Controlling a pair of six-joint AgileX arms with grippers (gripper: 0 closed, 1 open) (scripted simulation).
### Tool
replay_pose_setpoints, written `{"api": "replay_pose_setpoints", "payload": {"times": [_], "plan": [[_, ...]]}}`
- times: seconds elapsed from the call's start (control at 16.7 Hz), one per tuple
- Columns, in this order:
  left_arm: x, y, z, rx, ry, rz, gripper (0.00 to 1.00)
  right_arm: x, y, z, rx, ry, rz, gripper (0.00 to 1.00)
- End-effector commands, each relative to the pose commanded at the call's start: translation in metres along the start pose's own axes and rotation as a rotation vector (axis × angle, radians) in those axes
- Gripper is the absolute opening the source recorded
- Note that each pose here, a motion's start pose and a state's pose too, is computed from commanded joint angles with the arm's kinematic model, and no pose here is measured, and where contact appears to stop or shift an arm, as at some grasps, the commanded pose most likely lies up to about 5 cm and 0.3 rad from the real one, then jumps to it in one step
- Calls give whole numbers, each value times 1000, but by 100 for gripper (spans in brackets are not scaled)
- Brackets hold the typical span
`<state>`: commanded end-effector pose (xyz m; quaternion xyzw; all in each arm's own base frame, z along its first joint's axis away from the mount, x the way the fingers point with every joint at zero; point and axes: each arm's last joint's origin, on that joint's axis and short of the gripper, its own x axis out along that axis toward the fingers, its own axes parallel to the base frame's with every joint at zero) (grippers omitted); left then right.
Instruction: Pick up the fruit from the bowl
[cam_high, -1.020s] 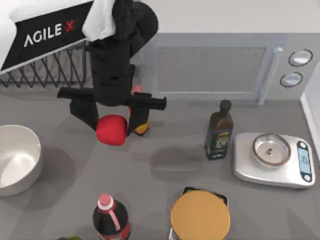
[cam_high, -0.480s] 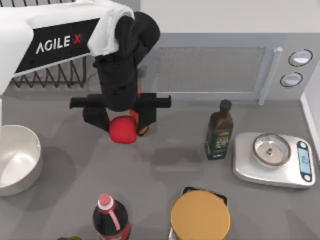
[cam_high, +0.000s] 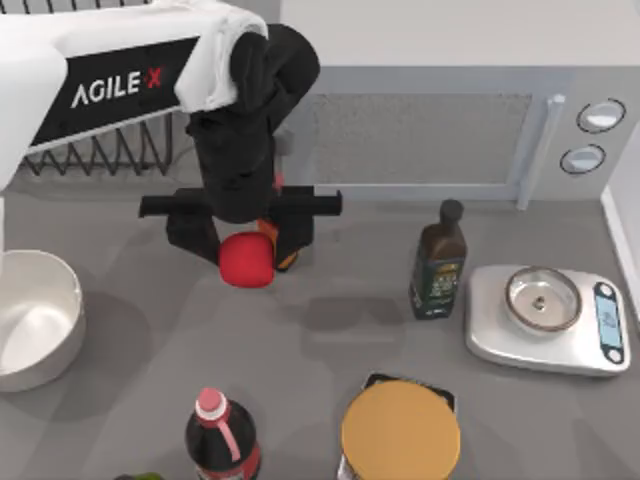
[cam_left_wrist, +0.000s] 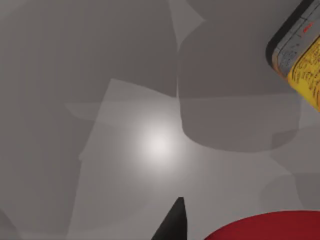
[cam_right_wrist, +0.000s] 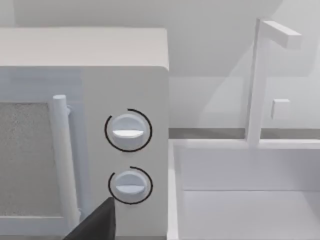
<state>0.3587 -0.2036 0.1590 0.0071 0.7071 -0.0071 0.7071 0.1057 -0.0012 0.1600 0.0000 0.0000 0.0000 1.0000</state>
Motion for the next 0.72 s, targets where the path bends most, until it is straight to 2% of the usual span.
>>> {"api": "replay_pose_setpoints", "payload": {"times": [0.36,0.72], "plan": [[0,0,0,0,0,0,98,0,0,0,0,0,0,100],[0,0,0,0,0,0,100,0,0,0,0,0,0,100]]}}
